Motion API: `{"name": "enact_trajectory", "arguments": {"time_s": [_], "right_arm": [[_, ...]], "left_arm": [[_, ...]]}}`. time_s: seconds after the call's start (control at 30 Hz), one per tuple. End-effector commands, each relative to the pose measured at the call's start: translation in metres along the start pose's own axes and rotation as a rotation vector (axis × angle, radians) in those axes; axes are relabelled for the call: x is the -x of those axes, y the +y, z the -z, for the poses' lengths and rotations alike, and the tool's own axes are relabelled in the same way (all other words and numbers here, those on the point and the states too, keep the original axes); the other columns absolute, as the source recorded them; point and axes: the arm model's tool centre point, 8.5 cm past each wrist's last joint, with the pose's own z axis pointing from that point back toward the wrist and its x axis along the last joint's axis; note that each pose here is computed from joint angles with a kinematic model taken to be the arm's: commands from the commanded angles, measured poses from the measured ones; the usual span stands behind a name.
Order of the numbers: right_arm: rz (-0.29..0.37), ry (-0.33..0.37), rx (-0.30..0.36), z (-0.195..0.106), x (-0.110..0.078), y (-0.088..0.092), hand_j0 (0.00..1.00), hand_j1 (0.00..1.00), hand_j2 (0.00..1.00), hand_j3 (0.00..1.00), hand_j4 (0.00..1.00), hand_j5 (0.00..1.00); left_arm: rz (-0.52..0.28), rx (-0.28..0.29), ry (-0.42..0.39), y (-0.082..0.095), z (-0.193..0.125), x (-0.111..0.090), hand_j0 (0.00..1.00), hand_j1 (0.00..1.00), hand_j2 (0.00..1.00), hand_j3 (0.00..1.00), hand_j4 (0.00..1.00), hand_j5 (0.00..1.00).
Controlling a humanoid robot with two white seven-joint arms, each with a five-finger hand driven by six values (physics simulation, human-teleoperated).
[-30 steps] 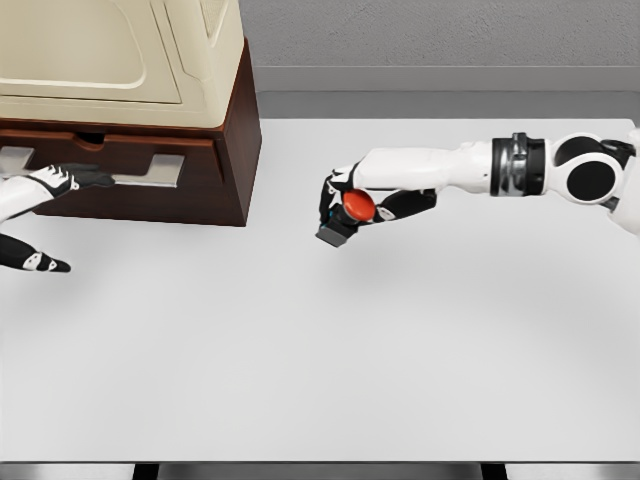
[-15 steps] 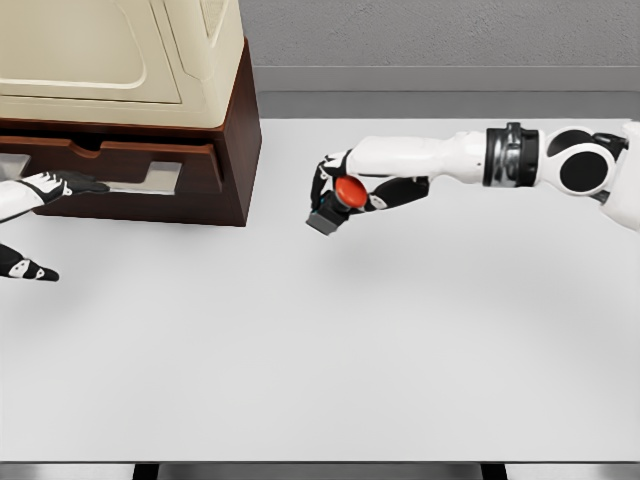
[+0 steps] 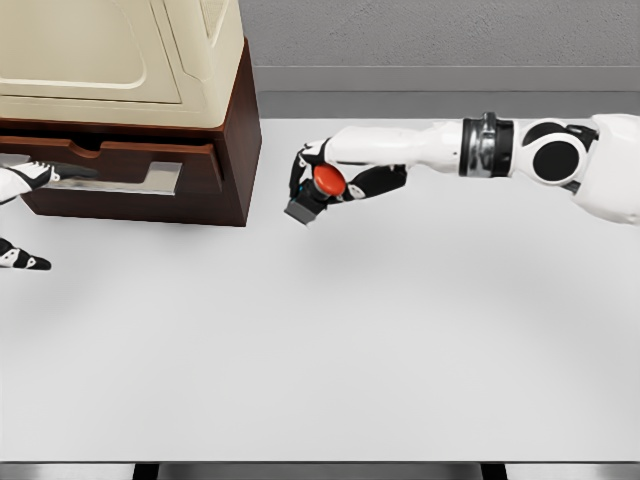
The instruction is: Open the cabinet drawer with left arm, and place a switch into the drawer with right arm
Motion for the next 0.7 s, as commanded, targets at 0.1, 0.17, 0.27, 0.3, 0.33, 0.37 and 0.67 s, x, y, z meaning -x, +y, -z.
{"name": "enact_trajectory", "arguments": {"time_s": [0.1,0.17,0.27,0.3,0.33,0.37,0.67], "right_arm": [[0.007,-0.015,0.02,0.006,-0.004,-0.01,0.4,0.4,0.4,0.4,0.4,0.4],[0.008,-0.018,0.018,0.007,-0.005,-0.011,0.4,0.4,0.4,0.4,0.4,0.4],[0.004,-0.021,0.018,0.007,-0.007,-0.014,0.4,0.4,0.4,0.4,0.4,0.4],[0.004,-0.021,0.018,0.007,-0.007,-0.014,0.4,0.4,0.4,0.4,0.4,0.4],[0.004,-0.023,0.018,0.008,-0.007,-0.014,0.4,0.4,0.4,0.4,0.4,0.4],[0.004,-0.023,0.018,0.008,-0.007,-0.014,0.4,0.4,0.4,0.4,0.4,0.4],[0.014,-0.03,0.021,0.009,-0.009,-0.014,0.4,0.4,0.4,0.4,0.4,0.4]], "left_arm": [[-0.027,-0.01,-0.007,-0.009,0.009,0.007,1.0,1.0,1.0,1.0,1.0,1.0],[-0.035,-0.005,-0.016,-0.013,0.012,0.006,1.0,1.0,1.0,1.0,1.0,1.0],[-0.042,-0.006,-0.017,-0.015,0.014,0.007,1.0,1.0,1.0,1.0,1.0,1.0],[-0.042,-0.007,-0.011,-0.015,0.013,0.009,1.0,1.0,1.0,1.0,1.0,1.0],[-0.043,-0.008,-0.006,-0.015,0.012,0.011,1.0,1.0,1.0,1.0,1.0,1.0],[-0.044,-0.011,-0.005,-0.015,0.012,0.011,1.0,1.0,1.0,1.0,1.0,1.0],[-0.046,-0.025,0.012,-0.011,0.008,0.016,1.0,1.0,1.0,1.0,1.0,1.0]]}}
